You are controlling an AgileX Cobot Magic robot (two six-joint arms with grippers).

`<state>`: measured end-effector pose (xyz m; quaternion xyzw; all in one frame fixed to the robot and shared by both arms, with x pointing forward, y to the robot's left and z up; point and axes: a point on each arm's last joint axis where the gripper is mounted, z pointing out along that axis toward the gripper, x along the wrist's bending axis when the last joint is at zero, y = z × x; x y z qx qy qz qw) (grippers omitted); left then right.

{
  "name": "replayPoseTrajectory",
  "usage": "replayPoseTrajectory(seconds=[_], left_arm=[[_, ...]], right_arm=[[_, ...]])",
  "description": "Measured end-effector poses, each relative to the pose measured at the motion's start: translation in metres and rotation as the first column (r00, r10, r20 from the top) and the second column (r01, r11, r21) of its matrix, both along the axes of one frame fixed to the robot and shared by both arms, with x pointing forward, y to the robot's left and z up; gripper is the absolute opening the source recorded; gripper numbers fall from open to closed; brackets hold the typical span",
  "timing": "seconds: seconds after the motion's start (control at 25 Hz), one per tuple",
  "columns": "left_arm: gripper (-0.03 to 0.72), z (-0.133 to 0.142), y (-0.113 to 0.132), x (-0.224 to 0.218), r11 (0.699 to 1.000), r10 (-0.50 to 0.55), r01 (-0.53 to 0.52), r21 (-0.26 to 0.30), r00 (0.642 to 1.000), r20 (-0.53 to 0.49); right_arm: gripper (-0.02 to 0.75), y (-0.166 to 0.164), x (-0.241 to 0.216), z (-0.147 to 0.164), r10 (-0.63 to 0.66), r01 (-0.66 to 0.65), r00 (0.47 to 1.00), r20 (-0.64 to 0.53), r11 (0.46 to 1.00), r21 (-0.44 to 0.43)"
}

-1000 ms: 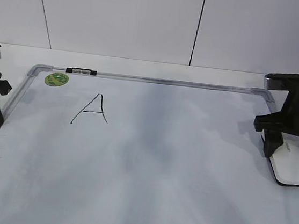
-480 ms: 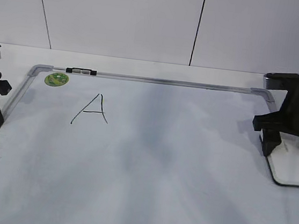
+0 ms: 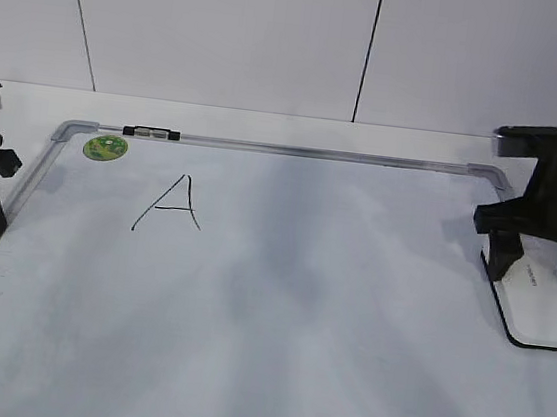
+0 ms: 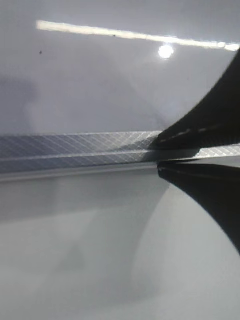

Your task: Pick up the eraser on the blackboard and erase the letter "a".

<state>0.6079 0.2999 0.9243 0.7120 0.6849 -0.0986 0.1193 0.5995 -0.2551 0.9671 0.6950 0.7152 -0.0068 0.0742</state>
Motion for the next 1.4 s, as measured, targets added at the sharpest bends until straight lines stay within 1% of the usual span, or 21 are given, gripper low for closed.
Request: replayPoseTrajectory(seconds=[0.2,0.4,0.52,0.68,0.88,0.96,1.12,1.24,1.32,1.4], left_arm=[[0.069,0.0,0.0,0.0,1.0,0.0,0.0,0.0,1.0,0.0],[0.073,0.001,0.0,0.001,1.0,-0.004,0.004,0.0,1.0,-0.004],[0.09,0.006,0.001,0.003,1.0,-0.021,0.021,0.002,1.0,-0.009],[0.165,0.021,0.001,0.011,0.999,-0.044,0.044,0.004,0.999,0.003],[0.32,0.035,0.001,0.014,0.998,-0.069,0.069,-0.003,0.997,-0.024],[0.343,0.04,0.001,0.014,0.998,-0.07,0.07,-0.004,0.997,-0.027],[0.356,0.067,0.001,0.007,0.999,-0.047,0.047,0.005,0.999,0.025],[0.358,0.098,0.0,-0.003,1.0,-0.029,0.028,0.014,0.995,0.095],[0.359,0.124,0.0,-0.013,0.999,-0.027,0.024,0.022,0.986,0.165],[0.359,0.145,-0.001,-0.023,0.999,-0.026,0.021,0.026,0.975,0.221]], right_arm=[[0.665,0.001,0.004,0.016,-0.004,0.004,1.0,-0.02,1.0,0.007],[0.664,0.003,-0.002,0.035,0.014,-0.014,1.0,0.004,0.999,0.033],[0.656,0.003,-0.004,0.041,0.027,-0.027,1.0,0.011,0.999,0.035],[0.652,0.003,-0.007,0.047,0.036,-0.037,0.999,0.012,0.998,0.046],[0.638,0.006,-0.013,0.054,0.045,-0.045,0.999,0.001,0.996,0.082],[0.635,0.007,-0.016,0.058,0.054,-0.052,0.999,-0.01,0.994,0.095],[0.633,0.007,-0.023,0.071,0.057,-0.058,0.998,0.008,0.993,0.107],[0.627,0.005,-0.031,0.084,0.058,-0.062,0.997,0.041,0.992,0.11],[0.622,0.004,-0.04,0.092,0.058,-0.065,0.996,0.061,0.992,0.112],[0.619,0.003,-0.05,0.098,0.058,-0.066,0.996,0.073,0.991,0.113]])
